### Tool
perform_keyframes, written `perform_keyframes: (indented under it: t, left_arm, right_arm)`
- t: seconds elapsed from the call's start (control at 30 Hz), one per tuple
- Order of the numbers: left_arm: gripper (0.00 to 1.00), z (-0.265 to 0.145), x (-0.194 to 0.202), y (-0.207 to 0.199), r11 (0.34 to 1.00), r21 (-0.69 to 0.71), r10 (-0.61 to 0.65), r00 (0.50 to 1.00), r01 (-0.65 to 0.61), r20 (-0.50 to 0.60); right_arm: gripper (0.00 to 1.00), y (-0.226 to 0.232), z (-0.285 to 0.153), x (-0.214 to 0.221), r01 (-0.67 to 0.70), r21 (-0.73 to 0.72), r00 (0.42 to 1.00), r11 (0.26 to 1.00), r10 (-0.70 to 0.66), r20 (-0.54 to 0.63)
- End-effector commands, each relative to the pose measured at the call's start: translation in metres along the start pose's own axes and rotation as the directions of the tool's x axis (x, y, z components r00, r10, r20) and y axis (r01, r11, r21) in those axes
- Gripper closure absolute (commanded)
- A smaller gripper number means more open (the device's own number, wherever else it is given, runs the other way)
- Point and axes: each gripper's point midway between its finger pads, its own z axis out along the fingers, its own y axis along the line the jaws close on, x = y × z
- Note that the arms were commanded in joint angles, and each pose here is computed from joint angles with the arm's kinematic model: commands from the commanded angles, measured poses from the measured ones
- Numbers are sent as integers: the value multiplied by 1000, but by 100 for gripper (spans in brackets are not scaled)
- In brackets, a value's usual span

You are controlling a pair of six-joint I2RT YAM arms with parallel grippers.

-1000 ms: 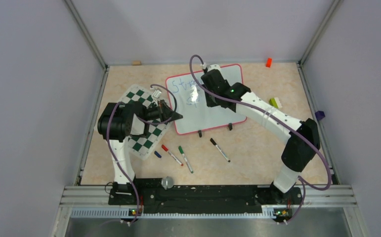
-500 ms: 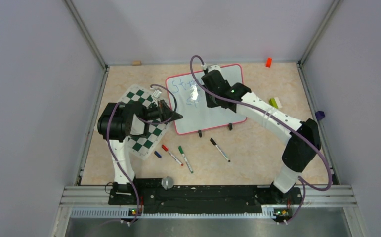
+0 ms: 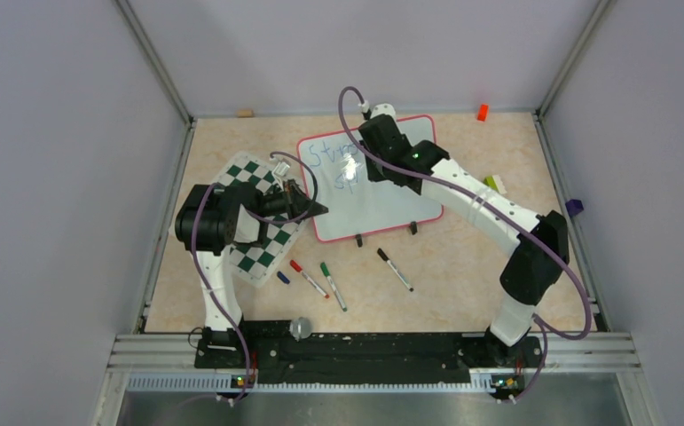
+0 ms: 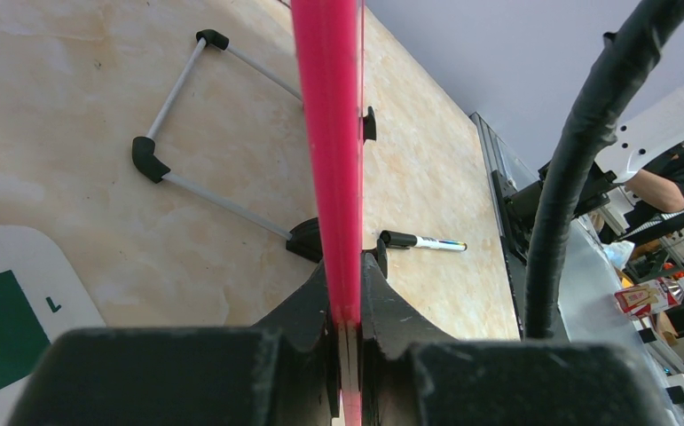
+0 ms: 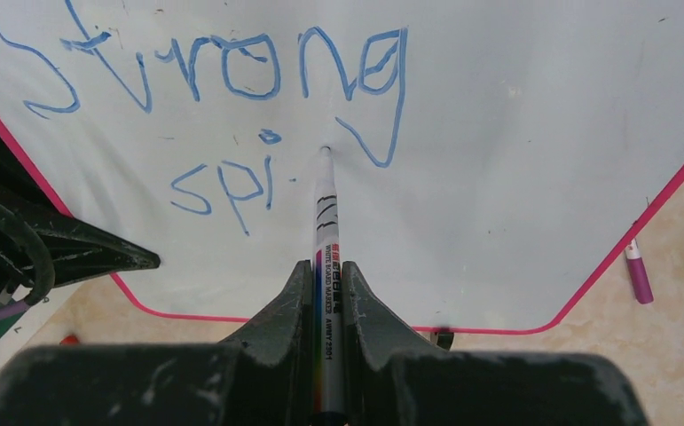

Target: Write a sentence on the whiteboard

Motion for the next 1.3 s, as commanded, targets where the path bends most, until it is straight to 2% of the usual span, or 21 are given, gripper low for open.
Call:
perform_keyframes:
  t: [0.0,0.33,1.07,1.27]
  left_arm:
    - [100,-7,-27,7,982,-55,185,979,-180,89]
    - [100,-7,-27,8,982,-56,183,979,-179,88]
    - [100,-8,-27,7,983,-57,182,979,-177,90]
    - [100,-8,-26,8,983,-57,180,980,-175,89]
  right_arm:
    - [100,-4,-4,-22,-15,19,999,1000,14,48]
    - [100,6,-15,-15,-11,-67,999,998,14,48]
    - [100,18,-3,-8,6,-84,1000,996,-4,21]
    - [100,11,-2,-9,13,-44,1000,999,-12,22]
